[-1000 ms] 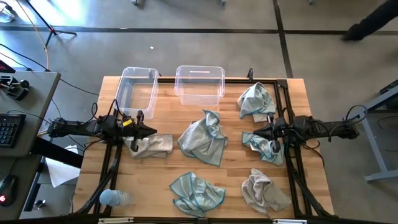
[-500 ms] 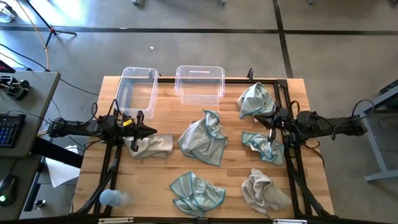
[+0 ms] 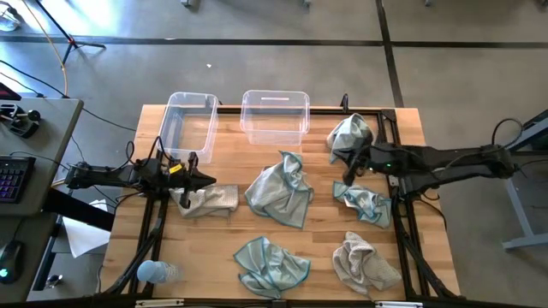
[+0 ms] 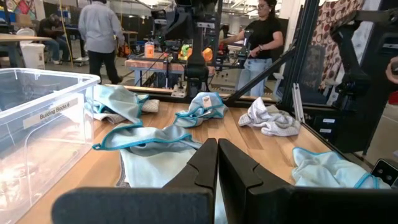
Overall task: Sort microfiber towel by color & place in baskets
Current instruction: Put the center left blue microfiber cloth into the right transparent bin
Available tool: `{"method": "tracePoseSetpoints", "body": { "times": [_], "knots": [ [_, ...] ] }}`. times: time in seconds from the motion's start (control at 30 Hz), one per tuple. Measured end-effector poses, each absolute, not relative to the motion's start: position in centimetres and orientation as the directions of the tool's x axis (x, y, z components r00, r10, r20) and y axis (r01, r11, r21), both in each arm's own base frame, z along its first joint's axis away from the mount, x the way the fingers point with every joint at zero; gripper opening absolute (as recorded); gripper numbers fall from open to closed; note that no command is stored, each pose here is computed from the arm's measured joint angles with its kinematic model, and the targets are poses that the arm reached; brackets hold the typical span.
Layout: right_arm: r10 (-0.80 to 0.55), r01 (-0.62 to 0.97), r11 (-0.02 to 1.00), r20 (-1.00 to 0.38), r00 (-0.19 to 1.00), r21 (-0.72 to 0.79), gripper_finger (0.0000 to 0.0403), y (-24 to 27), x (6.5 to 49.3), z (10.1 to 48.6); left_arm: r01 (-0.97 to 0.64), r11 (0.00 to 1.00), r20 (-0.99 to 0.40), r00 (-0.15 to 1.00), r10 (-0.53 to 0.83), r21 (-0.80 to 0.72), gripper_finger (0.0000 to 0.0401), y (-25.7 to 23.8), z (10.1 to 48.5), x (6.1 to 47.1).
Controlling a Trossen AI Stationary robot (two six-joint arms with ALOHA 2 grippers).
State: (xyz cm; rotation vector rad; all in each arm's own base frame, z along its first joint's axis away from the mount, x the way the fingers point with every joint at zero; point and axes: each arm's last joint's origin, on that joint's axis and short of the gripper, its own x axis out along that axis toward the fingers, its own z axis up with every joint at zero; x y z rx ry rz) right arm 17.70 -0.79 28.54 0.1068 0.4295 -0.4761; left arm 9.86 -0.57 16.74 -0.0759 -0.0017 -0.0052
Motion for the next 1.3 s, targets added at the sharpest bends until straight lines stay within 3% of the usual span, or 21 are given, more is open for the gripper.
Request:
{"method": "tracePoseSetpoints", "body": {
  "times": [0.23,0.47,0.8,0.93,1.17,1.3],
  "knots": [
    [-0.330,0.392,0.920,-0.577,0.747,-0.019,0.0015,-1.1,22.3,29.6,0.005,0.997,0.002,1.000,-0.005,-0.076,0.0000,-0.6,16.7,9.9],
    [-0.208,0.236,0.970,-0.732,0.649,-0.066,0.0087,-0.9,27.2,28.3,0.005,0.997,0.002,1.000,-0.005,-0.076,0.0000,-0.6,16.7,9.9],
    [-0.187,0.048,0.981,-0.873,0.450,-0.186,0.0194,-0.9,32.1,21.6,0.005,0.997,0.001,1.000,-0.005,-0.076,0.0000,-0.6,16.7,9.9],
    [-0.187,0.006,0.979,-0.885,0.427,-0.204,0.0220,-1.0,33.6,19.1,0.005,0.997,0.002,1.000,-0.005,-0.076,0.0000,-0.6,16.7,9.9],
    [-0.188,-0.042,0.973,-0.888,0.419,-0.226,0.0230,-1.0,35.3,15.7,0.005,0.997,0.002,1.000,-0.005,-0.076,0.0000,-0.6,16.7,9.9],
    [-0.186,-0.060,0.972,-0.893,0.410,-0.229,0.0202,-1.0,35.6,15.1,0.005,0.997,0.001,1.000,-0.005,-0.076,0.0000,-0.6,16.7,9.9]
  ]
}}
